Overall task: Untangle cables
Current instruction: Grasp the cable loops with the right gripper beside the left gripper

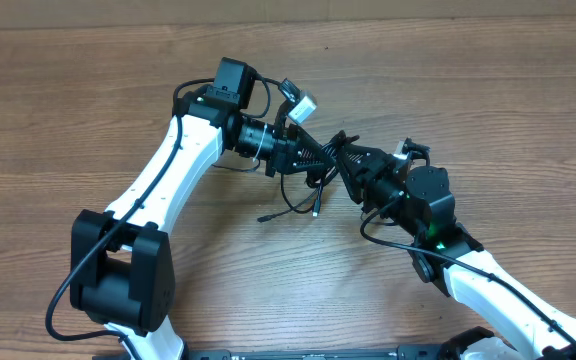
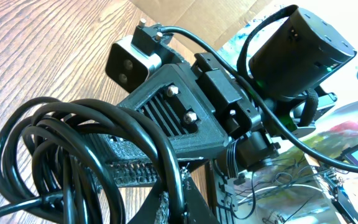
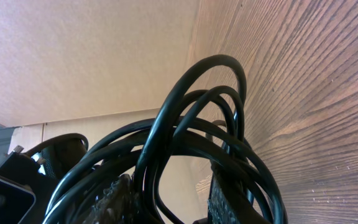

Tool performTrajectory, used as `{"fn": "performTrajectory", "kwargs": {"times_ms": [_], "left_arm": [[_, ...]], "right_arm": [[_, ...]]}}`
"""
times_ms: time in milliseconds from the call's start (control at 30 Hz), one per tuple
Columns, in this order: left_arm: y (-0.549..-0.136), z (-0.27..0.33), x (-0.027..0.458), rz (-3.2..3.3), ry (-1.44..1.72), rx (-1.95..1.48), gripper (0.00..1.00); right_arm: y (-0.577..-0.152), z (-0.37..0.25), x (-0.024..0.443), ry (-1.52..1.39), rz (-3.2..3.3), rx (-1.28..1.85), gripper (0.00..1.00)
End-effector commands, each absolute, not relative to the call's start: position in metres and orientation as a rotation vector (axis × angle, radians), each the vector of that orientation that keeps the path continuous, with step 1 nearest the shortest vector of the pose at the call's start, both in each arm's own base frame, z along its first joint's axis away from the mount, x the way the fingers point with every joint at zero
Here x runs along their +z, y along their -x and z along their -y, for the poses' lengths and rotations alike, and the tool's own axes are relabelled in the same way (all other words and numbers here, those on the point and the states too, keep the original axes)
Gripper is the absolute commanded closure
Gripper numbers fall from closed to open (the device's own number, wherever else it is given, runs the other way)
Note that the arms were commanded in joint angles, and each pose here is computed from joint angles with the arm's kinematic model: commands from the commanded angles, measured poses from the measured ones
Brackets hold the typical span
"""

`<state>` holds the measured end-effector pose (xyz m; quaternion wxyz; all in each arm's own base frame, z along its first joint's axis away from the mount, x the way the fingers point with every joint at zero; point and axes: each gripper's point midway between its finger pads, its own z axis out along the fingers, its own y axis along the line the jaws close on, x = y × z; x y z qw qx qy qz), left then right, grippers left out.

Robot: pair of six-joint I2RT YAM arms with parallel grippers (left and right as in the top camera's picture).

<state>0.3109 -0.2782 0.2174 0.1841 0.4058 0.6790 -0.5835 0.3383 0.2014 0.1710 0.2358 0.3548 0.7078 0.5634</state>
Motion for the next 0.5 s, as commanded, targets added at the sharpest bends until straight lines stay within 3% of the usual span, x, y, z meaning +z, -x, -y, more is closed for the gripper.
{"fn": "performTrajectory", "kwargs": {"times_ms": [0,467], "left_arm": [[-0.300,0.284,0.253,-1.710,-1.202,-1.721,0.96],[-0.301,0.285,0.253,-1.703,-1.208,-1.711,0.96]], "right_arm": [[-0.337,-0.208,0.174,-0.954,-1.962,1.568,0.63],[-0.337,-0.215,0.197,-0.856,-1.907,1.658,0.63]]}}
